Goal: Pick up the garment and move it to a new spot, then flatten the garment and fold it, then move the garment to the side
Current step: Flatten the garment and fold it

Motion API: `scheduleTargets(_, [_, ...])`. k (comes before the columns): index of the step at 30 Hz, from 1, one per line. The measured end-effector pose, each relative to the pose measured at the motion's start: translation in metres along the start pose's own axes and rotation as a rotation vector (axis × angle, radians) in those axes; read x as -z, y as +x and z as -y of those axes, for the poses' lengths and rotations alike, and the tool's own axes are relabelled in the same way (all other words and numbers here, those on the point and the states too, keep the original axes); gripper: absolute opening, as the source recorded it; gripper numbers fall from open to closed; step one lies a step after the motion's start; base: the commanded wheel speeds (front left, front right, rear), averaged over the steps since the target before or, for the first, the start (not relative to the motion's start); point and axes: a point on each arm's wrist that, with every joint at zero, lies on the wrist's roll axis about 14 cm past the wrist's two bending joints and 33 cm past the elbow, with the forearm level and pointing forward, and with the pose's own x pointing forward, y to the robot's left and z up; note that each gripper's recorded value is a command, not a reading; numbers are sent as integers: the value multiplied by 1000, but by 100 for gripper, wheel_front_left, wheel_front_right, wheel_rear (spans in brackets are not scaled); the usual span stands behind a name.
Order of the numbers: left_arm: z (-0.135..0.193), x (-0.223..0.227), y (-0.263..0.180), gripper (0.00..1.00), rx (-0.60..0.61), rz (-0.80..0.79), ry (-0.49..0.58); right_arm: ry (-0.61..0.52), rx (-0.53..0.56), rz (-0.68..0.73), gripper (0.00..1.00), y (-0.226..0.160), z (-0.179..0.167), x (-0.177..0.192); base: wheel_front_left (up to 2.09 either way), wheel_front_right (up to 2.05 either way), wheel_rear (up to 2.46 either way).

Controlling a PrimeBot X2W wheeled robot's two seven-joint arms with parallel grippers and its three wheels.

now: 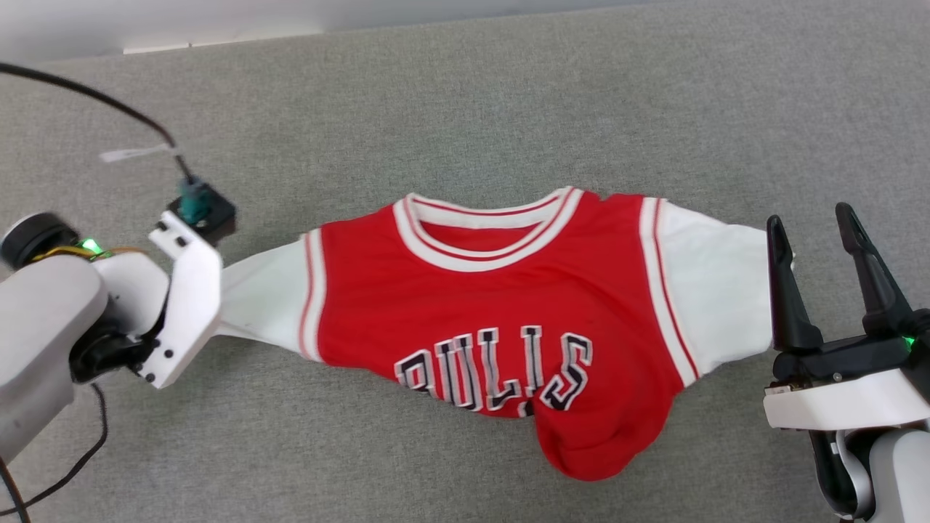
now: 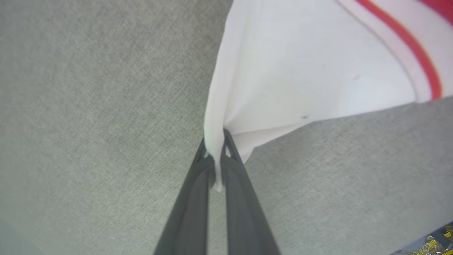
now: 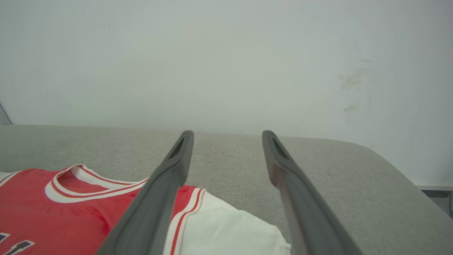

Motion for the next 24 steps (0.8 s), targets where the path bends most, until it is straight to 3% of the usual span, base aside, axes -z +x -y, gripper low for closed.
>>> scheduleTargets(6, [-10,25,19,0,-21,-21,-149,-7,-2,-21,100,0,2,7,0,0,0])
scheduleTargets(7, [-10,24,20,26,-25,-11,-156,-8,0,-23,100,-1,2,7,0,0,0])
scheduleTargets(8, [-11,24,20,97,-30,-7,-158,-8,0,-23,100,-1,2,7,0,0,0])
scheduleTargets(17, [-35,-14,-17,100,-94,129,-159,-4,-7,-7,100,-4,-1,0,0,0,0])
scheduleTargets(24, [-32,-7,-14,100,-64,28,-147,-9,-10,-17,100,-5,0,3,0,0,0])
